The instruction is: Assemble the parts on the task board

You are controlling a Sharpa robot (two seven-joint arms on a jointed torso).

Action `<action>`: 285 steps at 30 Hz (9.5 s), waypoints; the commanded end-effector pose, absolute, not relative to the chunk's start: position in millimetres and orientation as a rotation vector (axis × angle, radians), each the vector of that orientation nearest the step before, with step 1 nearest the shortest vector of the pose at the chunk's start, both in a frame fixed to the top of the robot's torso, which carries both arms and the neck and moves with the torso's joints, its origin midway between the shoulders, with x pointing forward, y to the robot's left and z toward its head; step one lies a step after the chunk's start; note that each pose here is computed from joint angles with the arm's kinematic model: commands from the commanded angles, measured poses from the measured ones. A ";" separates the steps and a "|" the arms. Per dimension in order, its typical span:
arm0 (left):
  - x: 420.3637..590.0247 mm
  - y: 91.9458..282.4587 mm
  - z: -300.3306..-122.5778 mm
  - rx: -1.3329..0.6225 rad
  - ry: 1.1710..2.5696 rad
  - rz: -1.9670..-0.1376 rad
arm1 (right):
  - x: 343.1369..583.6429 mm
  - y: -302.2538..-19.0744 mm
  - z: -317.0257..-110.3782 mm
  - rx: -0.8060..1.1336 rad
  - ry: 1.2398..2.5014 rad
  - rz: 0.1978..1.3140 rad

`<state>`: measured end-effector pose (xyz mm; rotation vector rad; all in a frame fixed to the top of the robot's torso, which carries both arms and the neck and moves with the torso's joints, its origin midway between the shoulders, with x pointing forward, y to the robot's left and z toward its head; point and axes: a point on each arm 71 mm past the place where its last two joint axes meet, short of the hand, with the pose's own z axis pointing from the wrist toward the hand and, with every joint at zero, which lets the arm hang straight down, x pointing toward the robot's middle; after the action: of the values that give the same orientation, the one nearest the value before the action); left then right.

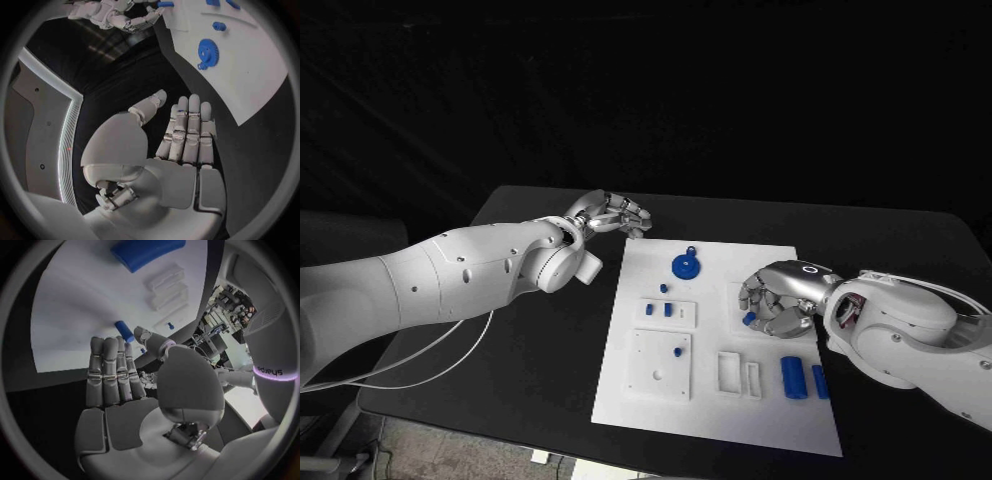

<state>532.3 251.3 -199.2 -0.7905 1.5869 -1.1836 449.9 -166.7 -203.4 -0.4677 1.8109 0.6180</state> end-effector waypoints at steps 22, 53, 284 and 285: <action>531.5 250.1 -198.7 -0.779 1.595 -1.203 | 448.3 -159.2 -217.6 -0.530 1.802 0.566; 532.1 247.0 -199.4 -0.776 1.596 -1.207 | 448.3 -158.6 -175.4 -0.299 1.688 0.736; 494.6 227.0 -250.6 -0.856 1.739 -1.250 | 414.7 -227.6 -262.2 0.046 2.449 0.329; 494.3 226.8 -250.6 -0.857 1.741 -1.252 | 414.3 -226.7 -264.1 0.044 2.451 0.326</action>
<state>494.8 228.4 -251.6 -0.8515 1.7497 -1.2369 413.3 -225.2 -262.8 0.0475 2.4680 0.3665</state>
